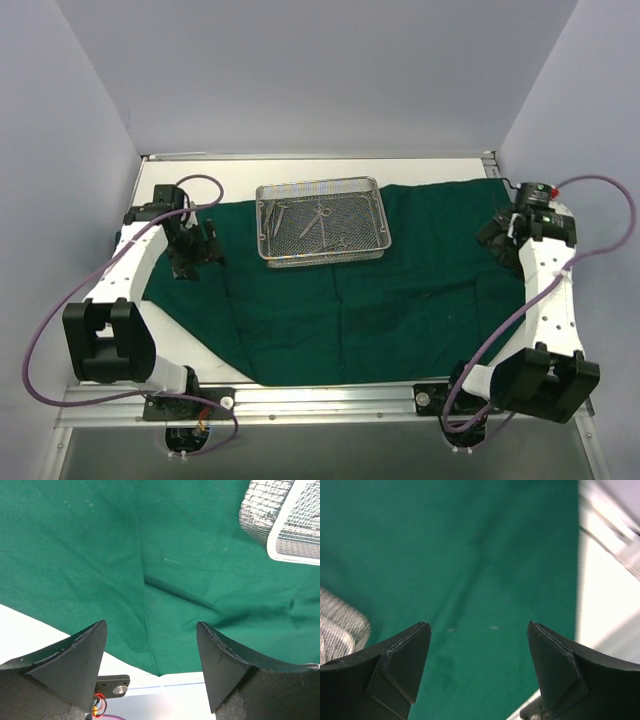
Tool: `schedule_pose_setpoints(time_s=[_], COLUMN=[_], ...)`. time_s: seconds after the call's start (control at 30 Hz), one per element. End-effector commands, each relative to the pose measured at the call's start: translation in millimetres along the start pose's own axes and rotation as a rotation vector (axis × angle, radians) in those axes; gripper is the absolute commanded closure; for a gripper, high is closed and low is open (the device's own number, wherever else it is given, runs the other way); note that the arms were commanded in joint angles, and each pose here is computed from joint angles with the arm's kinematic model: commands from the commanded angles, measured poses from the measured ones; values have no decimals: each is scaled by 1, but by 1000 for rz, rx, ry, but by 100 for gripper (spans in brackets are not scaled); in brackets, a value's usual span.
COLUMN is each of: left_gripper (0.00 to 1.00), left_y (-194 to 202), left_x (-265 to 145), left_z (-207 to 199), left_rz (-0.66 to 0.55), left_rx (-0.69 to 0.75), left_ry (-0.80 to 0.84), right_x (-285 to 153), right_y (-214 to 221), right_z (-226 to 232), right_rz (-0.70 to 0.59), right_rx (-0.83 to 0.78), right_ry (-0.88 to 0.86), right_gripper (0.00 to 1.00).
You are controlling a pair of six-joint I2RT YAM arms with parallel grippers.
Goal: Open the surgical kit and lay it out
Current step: Smooth out the surgical kit at the center of the board.
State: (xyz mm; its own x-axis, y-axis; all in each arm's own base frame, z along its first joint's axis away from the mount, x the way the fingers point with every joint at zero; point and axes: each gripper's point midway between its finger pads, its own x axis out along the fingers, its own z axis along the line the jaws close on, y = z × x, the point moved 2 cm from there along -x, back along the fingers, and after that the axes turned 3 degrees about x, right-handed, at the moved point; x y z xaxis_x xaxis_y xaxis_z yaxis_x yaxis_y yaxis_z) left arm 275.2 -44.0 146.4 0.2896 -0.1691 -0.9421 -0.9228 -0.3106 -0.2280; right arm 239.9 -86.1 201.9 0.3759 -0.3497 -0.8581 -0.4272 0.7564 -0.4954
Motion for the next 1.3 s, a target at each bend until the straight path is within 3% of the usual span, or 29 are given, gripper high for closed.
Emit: schedule_pose_setpoints(time_s=[0.0, 0.07, 0.27, 0.43, 0.83, 1.07, 1.27], left_gripper=[19, 16, 17, 26, 29, 39, 53], left_y=[-13, -16, -29, -30, -13, -1, 11], left_x=[2, 7, 30, 58, 82, 91, 97], left_z=[3, 10, 7, 6, 5, 11, 16], left_rz=[-10, -8, 51, 127, 248, 304, 344], left_rx=[-17, -16, 22, 1, 78, 90, 85], left_ry=[-38, -83, -174, -244, -392, -422, -429], right_x=[-2, 12, 3, 6, 8, 5, 7], right_y=[0, 18, 45, 61, 56, 53, 54], right_z=[44, 64, 126, 149, 161, 170, 173], right_rz=[-20, 55, 83, 130, 103, 103, 107], right_rx=[-140, -225, -384, -455, -519, -523, -523], right_ry=[-103, -122, -292, -344, -381, -411, -418], right_gripper=[20, 21, 21, 21, 21, 21, 21])
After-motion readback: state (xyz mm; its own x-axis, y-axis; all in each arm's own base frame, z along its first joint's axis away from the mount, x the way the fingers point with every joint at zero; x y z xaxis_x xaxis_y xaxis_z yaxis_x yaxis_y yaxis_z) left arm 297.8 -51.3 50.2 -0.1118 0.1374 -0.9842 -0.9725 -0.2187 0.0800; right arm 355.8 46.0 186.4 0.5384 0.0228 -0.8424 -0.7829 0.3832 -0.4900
